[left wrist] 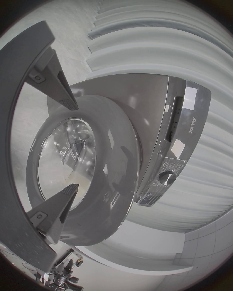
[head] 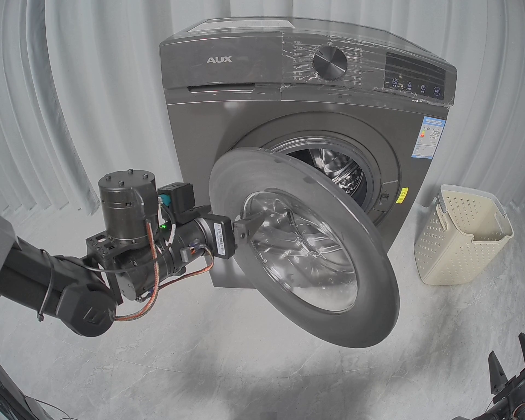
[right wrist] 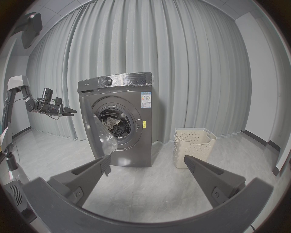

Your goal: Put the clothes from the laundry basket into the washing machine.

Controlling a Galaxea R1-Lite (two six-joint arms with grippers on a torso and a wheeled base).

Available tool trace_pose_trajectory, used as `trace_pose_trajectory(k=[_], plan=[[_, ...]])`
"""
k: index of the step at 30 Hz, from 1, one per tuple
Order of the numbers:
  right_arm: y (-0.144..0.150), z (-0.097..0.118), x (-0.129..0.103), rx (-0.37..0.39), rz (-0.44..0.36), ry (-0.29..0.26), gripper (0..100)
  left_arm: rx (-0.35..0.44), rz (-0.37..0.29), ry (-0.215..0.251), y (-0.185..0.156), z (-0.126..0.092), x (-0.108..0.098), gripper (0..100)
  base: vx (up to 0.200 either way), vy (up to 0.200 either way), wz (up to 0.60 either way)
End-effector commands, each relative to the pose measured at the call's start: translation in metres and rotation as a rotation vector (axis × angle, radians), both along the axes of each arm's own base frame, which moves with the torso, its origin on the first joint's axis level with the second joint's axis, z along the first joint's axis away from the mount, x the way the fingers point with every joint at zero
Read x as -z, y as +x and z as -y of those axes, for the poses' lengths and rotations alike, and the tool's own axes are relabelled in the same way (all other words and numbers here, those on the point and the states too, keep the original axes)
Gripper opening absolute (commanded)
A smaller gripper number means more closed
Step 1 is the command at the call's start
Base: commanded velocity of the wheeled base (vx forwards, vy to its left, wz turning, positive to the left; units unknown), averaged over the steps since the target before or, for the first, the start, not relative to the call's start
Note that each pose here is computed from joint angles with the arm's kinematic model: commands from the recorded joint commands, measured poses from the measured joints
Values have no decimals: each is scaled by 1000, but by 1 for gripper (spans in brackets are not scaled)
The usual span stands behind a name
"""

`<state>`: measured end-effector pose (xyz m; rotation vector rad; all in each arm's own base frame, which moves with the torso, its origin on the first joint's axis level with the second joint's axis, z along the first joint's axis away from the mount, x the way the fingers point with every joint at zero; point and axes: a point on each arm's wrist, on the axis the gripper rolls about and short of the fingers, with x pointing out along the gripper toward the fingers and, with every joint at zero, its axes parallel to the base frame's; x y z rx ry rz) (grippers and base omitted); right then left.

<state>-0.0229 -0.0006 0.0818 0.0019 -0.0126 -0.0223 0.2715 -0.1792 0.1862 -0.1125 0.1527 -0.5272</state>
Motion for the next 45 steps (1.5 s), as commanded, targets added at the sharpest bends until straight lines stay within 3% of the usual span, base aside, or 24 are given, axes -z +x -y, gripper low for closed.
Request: trace_pose_trajectory(k=[1,5,12,19,24,28,35,40,43,45], plan=[[0,0,5,-1,0,0,100,-44,9,-43,25,11,3,100,0,0,0],[0,0,5,-1,0,0,100,-117,40,-129,51,25,-1,100,0,0,0],[0,0,5,-1,0,0,100,-164,55,-141,75,36,3,100,0,0,0],[0,0,5,-1,0,0,100,-168,45,-131,60,30,1,100,0,0,0],[0,0,5,-1,0,0,100,-132,53,-135,-6,1,-23,100,0,0,0],[0,0,5,-1,0,0,100,-106,59,-121,-67,-34,-28,100,0,0,0],[0,0,5,-1,0,0,100,-118,91,-47,-154,-100,1,100,0,0,0],[0,0,5,-1,0,0,100,-220,136,-33,-194,-140,19,100,0,0,0],[0,0,5,2,-2,4,100,-252,154,-24,-211,-152,26,100,0,0,0],[0,0,5,4,-2,3,100,-314,191,-32,-230,-166,32,100,0,0,0]])
